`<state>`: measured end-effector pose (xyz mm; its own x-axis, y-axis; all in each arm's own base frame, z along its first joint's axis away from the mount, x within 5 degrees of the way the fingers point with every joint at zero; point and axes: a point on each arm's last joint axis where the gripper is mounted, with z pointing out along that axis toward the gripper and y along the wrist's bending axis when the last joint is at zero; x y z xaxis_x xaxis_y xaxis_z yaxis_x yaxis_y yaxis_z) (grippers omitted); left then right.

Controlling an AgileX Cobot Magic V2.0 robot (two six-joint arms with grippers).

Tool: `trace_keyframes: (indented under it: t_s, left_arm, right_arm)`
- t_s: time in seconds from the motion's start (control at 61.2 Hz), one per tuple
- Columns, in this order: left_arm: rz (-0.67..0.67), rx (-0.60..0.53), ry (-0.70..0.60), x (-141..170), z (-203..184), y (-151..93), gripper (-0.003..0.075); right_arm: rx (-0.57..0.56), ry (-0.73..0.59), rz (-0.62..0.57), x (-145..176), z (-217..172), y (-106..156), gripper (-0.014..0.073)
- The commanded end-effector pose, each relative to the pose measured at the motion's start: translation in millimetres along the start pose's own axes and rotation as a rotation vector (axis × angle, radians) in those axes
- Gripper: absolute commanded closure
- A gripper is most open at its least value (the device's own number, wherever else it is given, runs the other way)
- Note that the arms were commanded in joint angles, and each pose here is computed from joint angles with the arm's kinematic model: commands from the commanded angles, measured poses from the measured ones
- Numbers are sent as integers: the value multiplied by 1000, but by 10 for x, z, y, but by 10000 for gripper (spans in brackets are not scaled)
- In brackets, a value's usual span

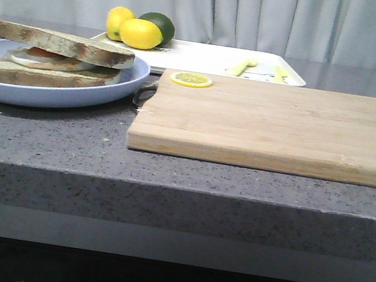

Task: Place bread and move sandwich to tray
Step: 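Lower the bread onto the egg slice and open the right gripper, then move the left gripper to the blue plate rim and grasp it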

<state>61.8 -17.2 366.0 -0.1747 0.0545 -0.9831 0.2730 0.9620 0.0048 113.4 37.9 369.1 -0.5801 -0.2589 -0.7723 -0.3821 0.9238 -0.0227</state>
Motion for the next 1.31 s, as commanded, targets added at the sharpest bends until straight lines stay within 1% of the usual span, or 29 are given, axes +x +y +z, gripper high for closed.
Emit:
trace_keyframes:
  t_s: [0.0, 0.114, 0.229, 0.425, 0.523, 0.588, 0.654, 0.768, 0.85, 0.964, 1.079, 1.128, 1.291]
  left_arm:
    - [-5, 13, -92, -156, -18, -9, 311]
    - [-5, 13, -92, -156, -18, -9, 311]
    - [-5, 13, -92, -156, -18, -9, 311]
    - [-5, 13, -89, -158, -22, -8, 311]
    - [-6, 12, -58, -201, 15, -8, 311]
    - [-18, 12, -1, -272, 80, -10, 311]
    - [-12, 6, 93, -332, 181, -7, 311]
    - [26, -28, 320, -385, 486, 22, 311]
    - [36, -57, 426, -397, 760, 56, 311]
    - [6, -115, 494, -390, 1061, 172, 311]
    - [-92, -158, 542, -355, 1331, 351, 311]
    - [-114, -143, 566, -338, 1426, 412, 311]
    - [-243, -23, 640, -251, 1782, 628, 311]
  right_arm:
    - [25, -80, 22, 61, -91, -4, 184]
    - [28, -86, 20, 256, -117, 20, 184]
    - [30, -93, 19, 385, -121, 33, 184]
    - [31, -97, 19, 420, -127, 37, 184]
    - [29, -89, 19, 428, -126, 39, 184]
    - [29, -88, 19, 429, -126, 39, 184]
    - [29, -88, 19, 429, -126, 39, 184]
    - [29, -88, 19, 429, -126, 39, 184]
    - [29, -88, 19, 429, -126, 39, 184]
    - [29, -88, 19, 429, -126, 39, 184]
    - [29, -88, 19, 429, -126, 39, 184]
    - [29, -88, 19, 429, -126, 39, 184]
    - [29, -88, 19, 429, -126, 39, 184]
